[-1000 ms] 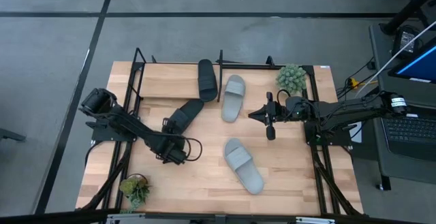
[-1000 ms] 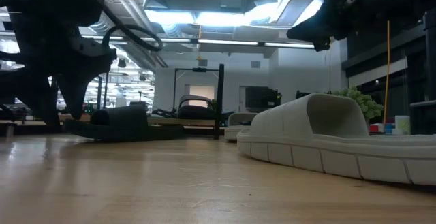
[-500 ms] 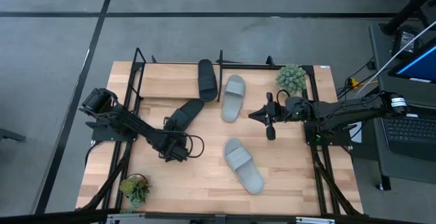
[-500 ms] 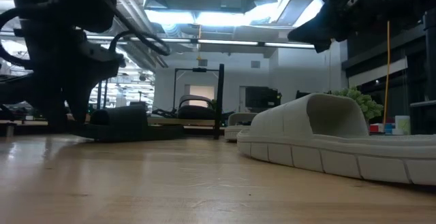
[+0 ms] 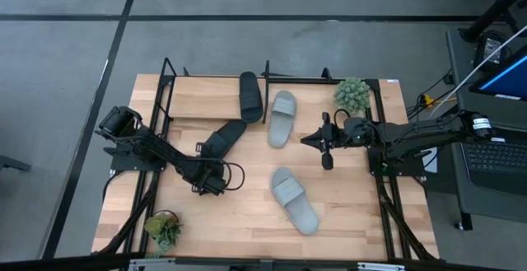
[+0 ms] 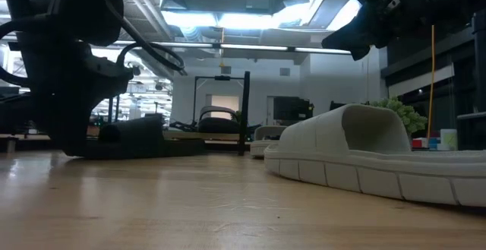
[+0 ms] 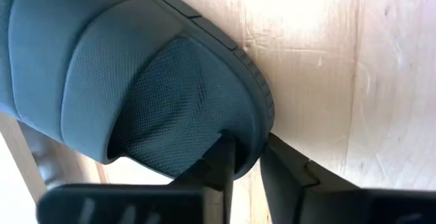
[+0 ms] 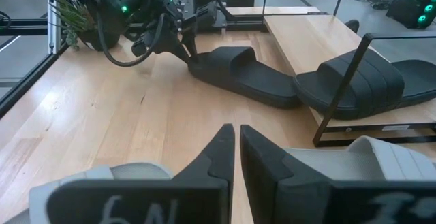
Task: Pick and place slides into the shelf
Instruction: Put the black slides on the shelf
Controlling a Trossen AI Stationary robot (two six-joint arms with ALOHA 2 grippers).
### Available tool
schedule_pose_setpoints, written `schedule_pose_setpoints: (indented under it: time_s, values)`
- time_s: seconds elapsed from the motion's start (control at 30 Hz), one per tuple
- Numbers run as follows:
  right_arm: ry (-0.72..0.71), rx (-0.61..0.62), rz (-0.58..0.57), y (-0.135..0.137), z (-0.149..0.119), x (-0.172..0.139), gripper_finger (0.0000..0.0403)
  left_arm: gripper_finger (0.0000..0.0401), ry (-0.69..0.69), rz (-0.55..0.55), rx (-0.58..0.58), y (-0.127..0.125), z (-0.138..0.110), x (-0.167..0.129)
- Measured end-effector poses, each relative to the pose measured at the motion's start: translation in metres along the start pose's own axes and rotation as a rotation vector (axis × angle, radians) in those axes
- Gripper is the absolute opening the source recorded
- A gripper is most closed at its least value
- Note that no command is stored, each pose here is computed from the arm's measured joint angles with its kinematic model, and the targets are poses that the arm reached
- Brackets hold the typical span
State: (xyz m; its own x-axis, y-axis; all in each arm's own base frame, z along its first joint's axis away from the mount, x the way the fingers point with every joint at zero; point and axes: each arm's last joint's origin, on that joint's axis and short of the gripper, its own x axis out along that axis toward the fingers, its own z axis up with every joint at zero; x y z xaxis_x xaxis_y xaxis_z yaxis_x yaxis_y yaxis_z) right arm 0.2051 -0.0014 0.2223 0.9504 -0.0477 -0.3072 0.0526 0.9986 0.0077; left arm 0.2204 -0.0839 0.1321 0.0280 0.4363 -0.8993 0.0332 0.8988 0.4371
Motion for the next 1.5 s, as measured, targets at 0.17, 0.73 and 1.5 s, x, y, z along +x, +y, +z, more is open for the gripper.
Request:
schedule_pose_setpoints:
  time_s: [0.17, 0.73, 1.5]
  values:
    - [0.0, 0.0, 0.0, 0.0, 0.0, 0.0, 0.0028, 0.0011, 0.005, -0.01, -0.023, 0.0, 0.0, 0.0]
    - [-0.002, -0.005, 0.0, 0.0, 0.0, 0.0, 0.0028, 0.0008, -0.072, -0.087, -0.09, -0.002, 0.003, -0.02]
    - [0.021, -0.008, 0.0, 0.0, -0.002, 0.0, 0.0028, 0.0007, -0.092, -0.249, -0.227, -0.011, 0.011, -0.103]
